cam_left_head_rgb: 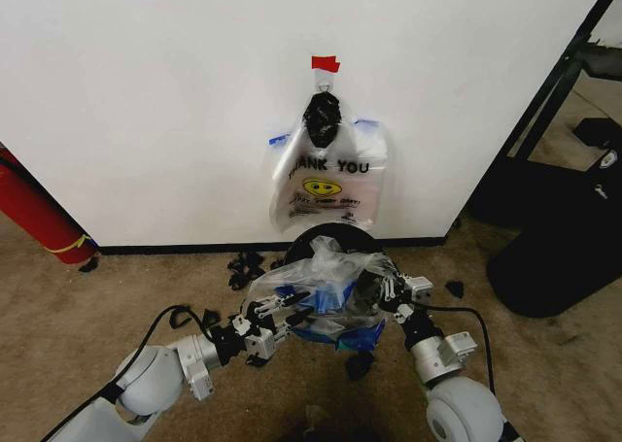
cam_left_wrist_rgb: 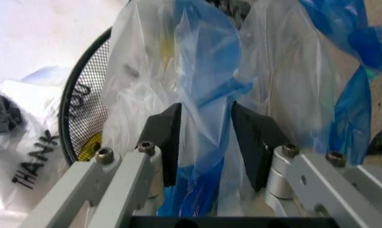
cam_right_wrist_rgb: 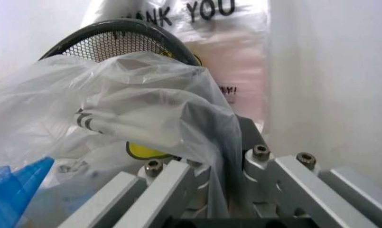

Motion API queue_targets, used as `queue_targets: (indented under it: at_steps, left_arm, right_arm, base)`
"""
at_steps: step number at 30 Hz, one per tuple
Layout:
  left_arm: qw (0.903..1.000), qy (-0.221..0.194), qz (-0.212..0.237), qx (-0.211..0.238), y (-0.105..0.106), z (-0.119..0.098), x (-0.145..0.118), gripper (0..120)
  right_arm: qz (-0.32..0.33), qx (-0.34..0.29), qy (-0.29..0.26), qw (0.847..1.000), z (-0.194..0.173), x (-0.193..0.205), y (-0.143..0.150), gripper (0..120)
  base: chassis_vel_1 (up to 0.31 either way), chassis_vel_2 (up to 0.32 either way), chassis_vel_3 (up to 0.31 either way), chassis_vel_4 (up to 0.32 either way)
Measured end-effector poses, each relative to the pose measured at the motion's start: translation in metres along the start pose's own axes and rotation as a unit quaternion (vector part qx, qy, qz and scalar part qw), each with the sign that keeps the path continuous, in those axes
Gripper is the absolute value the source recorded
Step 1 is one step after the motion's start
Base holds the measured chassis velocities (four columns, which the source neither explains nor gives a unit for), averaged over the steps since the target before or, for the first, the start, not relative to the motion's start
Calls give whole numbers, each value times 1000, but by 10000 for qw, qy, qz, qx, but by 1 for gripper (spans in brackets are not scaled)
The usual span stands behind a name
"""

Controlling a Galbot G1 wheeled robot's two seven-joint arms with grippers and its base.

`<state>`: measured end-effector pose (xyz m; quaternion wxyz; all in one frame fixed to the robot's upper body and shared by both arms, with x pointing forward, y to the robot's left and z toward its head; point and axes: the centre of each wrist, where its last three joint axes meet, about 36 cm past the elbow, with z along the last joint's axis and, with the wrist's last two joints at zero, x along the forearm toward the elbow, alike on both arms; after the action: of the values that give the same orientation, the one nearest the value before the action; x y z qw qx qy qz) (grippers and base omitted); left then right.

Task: Pick up the garbage bag from the wall and place it over the trash bin.

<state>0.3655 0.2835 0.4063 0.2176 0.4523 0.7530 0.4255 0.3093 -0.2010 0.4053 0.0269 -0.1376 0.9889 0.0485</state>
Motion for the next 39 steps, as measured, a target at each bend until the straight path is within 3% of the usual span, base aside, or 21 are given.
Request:
queue_targets:
  at_steps: [10, 20, 27, 28, 31, 34, 35, 39]
  left_arm:
    - [10000, 34, -2, 1, -1, 0, 2, 33]
    - [9999, 18, -136, 63, -4, -5, -1, 1]
    - [9988, -86, -317, 351, -4, -11, -2, 0]
    - [9968, -154, -452, 643, -5, -13, -1, 0]
    - [9836, -382, -815, 1561, -2, -17, -1, 0]
    - [9532, -537, -1295, 2680, 10, -17, -2, 0]
    - [9532, -537, -1295, 2680, 10, -17, -2, 0]
    - [9110, -572, -1889, 3622, 31, -10, -4, 0]
  right_arm:
    - [-16, 149, -121, 9998, -3, 1, -2, 1]
    - [-43, 141, -99, 9998, -1, 4, 0, 1]
    - [-12, 172, -85, 9998, 2, 2, -4, 1]
    - [1, 212, -83, 9997, 5, 0, -8, 1]
    - [-83, 316, -141, 9994, 11, -4, -20, 1]
    - [-426, 338, -240, 9982, 17, -7, -37, 1]
    - [-426, 338, -240, 9982, 17, -7, -37, 1]
    - [-1373, 308, -417, 9892, 27, -10, -68, 1]
  base:
    - [0, 0, 0, 0]
    - [0, 0, 0, 0]
    - [0, 0, 0, 0]
    - [0, 0, 0, 0]
    - [0, 0, 0, 0]
    - [0, 0, 0, 0]
    - [0, 0, 0, 0]
    - [0, 0, 0, 0]
